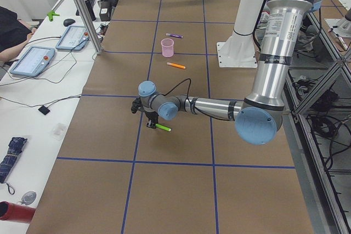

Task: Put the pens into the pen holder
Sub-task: 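Close the left gripper on the green marker's cap end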

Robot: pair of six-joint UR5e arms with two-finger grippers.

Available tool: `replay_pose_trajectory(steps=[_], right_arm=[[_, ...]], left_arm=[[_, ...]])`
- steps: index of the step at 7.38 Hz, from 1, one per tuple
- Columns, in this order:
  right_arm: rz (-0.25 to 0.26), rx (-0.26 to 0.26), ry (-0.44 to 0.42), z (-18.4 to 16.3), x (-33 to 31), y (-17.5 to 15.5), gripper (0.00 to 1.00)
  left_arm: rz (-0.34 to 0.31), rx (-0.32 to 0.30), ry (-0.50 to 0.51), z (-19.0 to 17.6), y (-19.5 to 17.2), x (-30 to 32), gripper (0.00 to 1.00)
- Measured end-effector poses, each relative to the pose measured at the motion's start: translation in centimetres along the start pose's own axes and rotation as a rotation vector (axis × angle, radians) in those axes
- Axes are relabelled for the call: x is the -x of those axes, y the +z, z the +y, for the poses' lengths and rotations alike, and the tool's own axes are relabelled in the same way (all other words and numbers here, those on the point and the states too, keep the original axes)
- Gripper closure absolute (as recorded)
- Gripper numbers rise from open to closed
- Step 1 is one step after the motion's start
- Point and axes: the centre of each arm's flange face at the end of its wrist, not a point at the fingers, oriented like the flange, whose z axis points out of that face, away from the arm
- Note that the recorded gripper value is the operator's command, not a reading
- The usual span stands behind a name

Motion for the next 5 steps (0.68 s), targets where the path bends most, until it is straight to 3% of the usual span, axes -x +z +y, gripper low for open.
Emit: replay_pose_trajectory(steps=[1, 2, 3, 5], right_arm=[[0.0, 0.0, 0.0, 0.0, 0.0, 0.0, 0.01], [0.0, 0.0, 0.0, 0.0, 0.0, 0.0, 0.01], [0.0, 0.0, 0.0, 0.0, 0.0, 0.0, 0.01], [0.0, 0.0, -0.001, 0.0, 0.0, 0.0, 0.01]], left_arm=[[0.0, 0.001, 0.0, 0.04, 0.03, -0.03, 0.67], [0.0, 0.001, 0.0, 0.06, 0.02, -0.07, 0.79], [0.001, 0.001, 0.0, 0.08, 0.0, -0.1, 1.0], [0.01, 0.001, -0.003, 0.13, -0.34, -0.46, 1.0]])
